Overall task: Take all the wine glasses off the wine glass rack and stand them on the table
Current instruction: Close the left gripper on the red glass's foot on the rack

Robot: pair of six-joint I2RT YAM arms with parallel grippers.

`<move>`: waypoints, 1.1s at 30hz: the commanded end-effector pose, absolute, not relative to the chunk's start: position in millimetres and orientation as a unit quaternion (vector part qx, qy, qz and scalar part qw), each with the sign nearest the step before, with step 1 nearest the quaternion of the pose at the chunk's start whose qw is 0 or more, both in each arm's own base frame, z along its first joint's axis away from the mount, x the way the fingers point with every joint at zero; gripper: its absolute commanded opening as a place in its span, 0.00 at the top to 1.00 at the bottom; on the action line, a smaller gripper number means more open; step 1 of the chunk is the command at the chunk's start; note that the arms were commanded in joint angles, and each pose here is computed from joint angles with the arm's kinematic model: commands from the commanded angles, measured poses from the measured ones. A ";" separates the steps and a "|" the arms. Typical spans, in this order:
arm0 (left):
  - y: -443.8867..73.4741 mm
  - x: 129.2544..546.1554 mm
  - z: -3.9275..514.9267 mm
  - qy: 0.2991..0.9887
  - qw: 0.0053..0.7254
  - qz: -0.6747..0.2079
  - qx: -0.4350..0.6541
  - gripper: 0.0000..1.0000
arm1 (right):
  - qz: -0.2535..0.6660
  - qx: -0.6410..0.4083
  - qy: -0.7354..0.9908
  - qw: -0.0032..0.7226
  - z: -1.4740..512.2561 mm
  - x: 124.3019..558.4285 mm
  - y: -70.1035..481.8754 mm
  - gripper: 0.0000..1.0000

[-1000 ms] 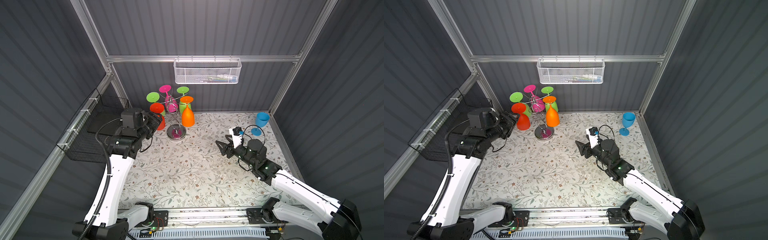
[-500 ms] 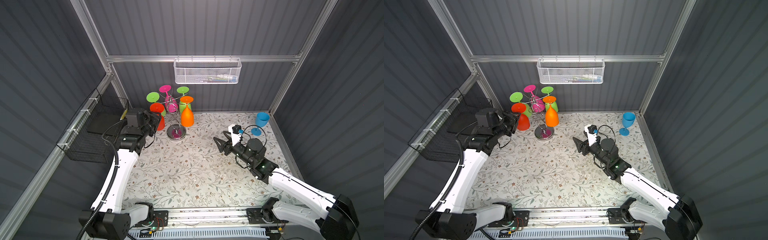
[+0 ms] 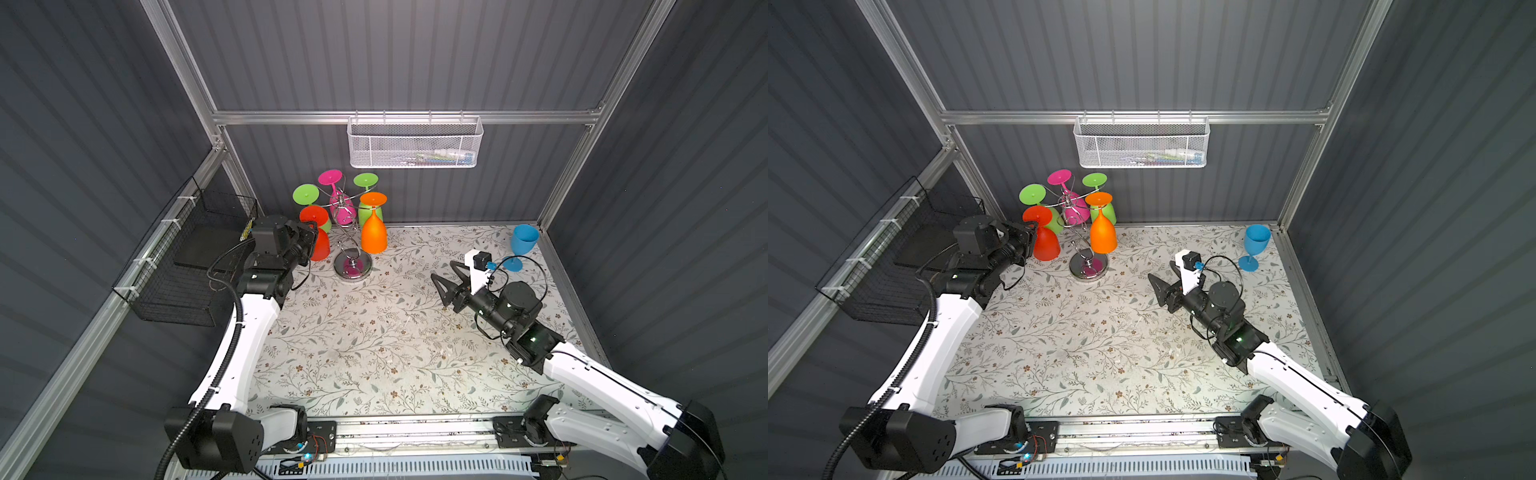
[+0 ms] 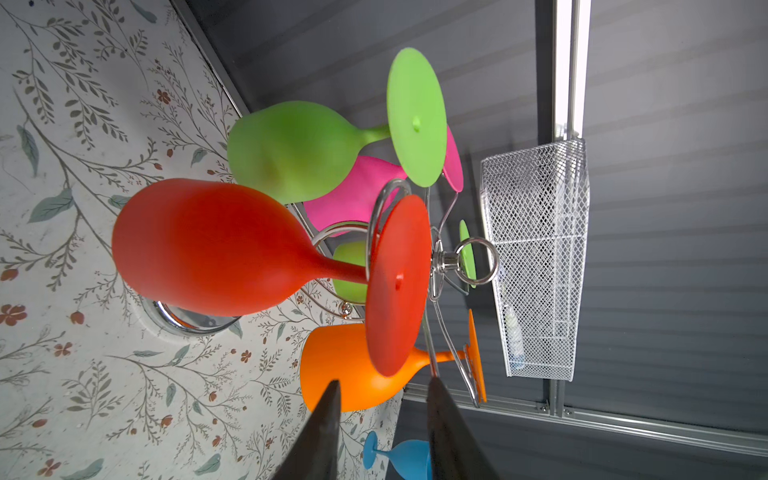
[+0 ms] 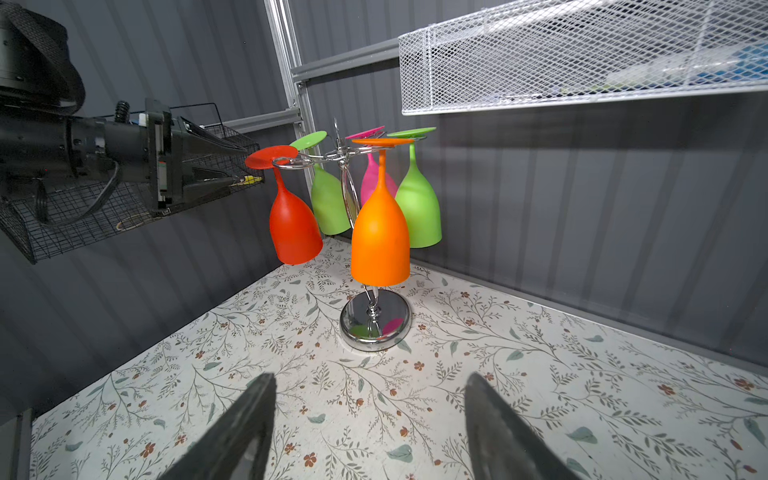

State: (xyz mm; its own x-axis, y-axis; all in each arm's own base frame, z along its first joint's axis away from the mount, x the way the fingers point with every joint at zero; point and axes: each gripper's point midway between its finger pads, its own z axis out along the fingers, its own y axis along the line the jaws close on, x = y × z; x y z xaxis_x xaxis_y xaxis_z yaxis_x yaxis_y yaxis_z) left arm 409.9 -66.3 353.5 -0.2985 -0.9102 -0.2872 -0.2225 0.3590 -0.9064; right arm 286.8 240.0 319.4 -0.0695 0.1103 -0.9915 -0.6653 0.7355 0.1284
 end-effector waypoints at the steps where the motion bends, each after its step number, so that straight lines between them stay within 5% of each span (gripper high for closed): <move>1: -62.5 414.3 361.2 0.692 0.448 -0.402 -0.399 0.73 | 0.310 -0.214 0.664 0.646 319.9 281.6 243.9 0.28; 26: -62.2 411.2 381.1 0.687 0.462 -0.406 -0.387 0.97 | 0.294 -0.225 0.664 0.649 317.0 277.6 239.4 0.27; 30: -61.6 410.3 382.1 0.687 0.465 -0.404 -0.386 0.97 | 0.289 -0.224 0.667 0.649 314.9 279.6 238.7 0.27; 33: -61.4 408.9 380.3 0.689 0.463 -0.402 -0.386 0.85 | 0.289 -0.224 0.668 0.648 313.9 280.6 239.9 0.27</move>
